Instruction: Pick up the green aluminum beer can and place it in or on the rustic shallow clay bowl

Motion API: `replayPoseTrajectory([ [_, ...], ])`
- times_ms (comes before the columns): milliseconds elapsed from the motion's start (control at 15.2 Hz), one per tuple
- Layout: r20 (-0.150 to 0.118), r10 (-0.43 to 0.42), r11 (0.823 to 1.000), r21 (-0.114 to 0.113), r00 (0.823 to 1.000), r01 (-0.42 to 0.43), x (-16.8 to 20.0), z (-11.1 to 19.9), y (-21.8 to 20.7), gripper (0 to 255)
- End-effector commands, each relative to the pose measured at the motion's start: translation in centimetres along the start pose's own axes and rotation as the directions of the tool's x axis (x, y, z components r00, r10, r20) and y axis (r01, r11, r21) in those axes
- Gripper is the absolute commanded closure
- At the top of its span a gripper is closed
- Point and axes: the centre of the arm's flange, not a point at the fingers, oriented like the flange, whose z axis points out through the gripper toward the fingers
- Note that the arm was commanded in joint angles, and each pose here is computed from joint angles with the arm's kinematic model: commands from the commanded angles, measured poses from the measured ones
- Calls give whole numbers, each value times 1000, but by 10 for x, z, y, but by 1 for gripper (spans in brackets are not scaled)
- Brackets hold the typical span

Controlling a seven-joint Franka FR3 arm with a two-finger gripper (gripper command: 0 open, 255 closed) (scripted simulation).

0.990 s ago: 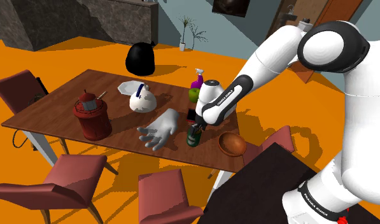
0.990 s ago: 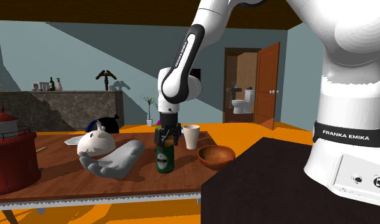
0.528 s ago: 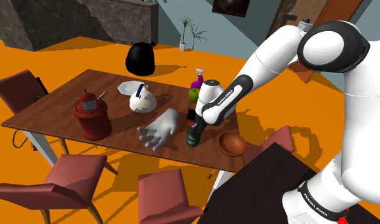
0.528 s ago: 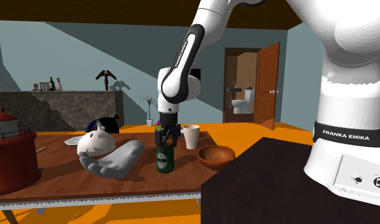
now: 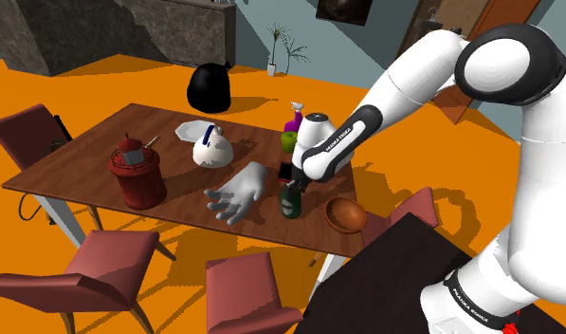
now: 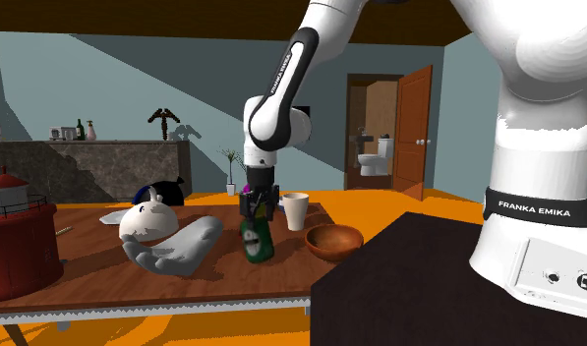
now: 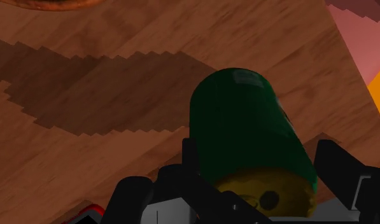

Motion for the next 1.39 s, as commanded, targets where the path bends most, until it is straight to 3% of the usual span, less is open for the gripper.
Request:
replayPoseTrajectory([
  [0, 0, 0, 1000, 0, 1000, 0, 0, -11, 0, 255],
  [1320, 0, 0, 1000, 0, 1000, 0, 2, -117, 1, 255],
])
